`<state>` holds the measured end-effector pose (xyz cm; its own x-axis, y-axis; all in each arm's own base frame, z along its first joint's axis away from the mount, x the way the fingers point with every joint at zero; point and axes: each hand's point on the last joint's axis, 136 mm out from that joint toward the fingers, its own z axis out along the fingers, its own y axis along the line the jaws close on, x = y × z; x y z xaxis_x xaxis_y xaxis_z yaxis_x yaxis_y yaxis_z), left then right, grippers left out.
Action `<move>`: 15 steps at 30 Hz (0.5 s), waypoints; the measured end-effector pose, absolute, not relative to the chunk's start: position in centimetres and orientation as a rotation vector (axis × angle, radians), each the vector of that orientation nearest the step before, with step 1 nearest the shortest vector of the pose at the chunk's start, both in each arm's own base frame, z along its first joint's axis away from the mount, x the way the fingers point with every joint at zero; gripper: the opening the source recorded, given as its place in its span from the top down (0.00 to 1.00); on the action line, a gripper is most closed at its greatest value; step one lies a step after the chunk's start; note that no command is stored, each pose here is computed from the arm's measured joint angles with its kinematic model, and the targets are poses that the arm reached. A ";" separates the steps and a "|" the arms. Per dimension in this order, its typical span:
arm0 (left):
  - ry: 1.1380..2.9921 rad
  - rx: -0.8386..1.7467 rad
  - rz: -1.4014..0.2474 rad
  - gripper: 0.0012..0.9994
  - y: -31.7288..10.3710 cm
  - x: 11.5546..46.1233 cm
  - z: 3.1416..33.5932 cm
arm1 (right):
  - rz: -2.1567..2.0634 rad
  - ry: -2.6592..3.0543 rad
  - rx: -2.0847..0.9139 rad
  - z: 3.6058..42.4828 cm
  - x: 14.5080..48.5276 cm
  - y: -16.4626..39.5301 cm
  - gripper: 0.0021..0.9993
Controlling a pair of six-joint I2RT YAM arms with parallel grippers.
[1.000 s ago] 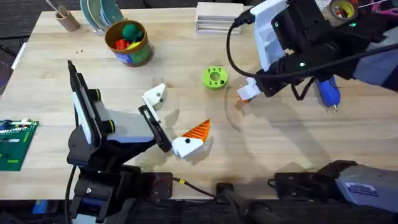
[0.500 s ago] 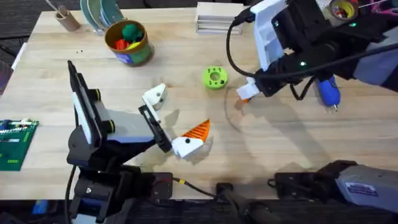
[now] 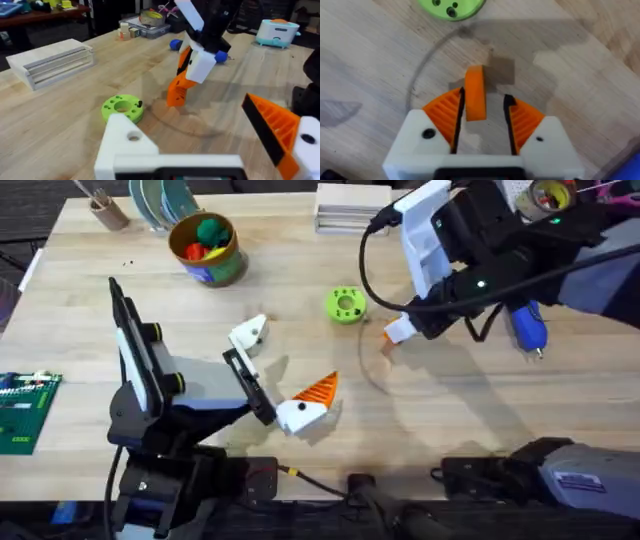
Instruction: Pick up the gripper from the table and insert it into the empty holder that is missing its gripper. Then pick up a screw, insert it into the mounting hole, and use the screwdriver to tighten it. Finally, clean up the table by picking up the vegetable and placing it into the bucket.
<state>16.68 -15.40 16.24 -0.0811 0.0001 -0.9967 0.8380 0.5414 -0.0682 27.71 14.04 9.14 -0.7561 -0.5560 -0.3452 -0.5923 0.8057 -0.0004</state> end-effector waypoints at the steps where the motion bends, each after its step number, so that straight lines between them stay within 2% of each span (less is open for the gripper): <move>1: 1.499 0.754 -0.818 0.01 -15.4 16.7 16.2 | 0.158 2.665 -0.875 9.1 27.7 14.1 0.48; 8: 1.499 0.754 -0.818 0.01 -15.4 16.7 16.2 | 0.164 2.660 -0.876 9.1 27.7 14.2 0.73; 12: 1.499 0.754 -0.818 0.01 -15.4 16.7 16.2 | 0.164 2.657 -0.876 9.2 27.8 14.2 0.96; 15: 1.499 0.754 -0.818 0.01 -15.4 16.7 16.2 | 0.164 2.657 -0.876 9.2 27.8 14.2 0.98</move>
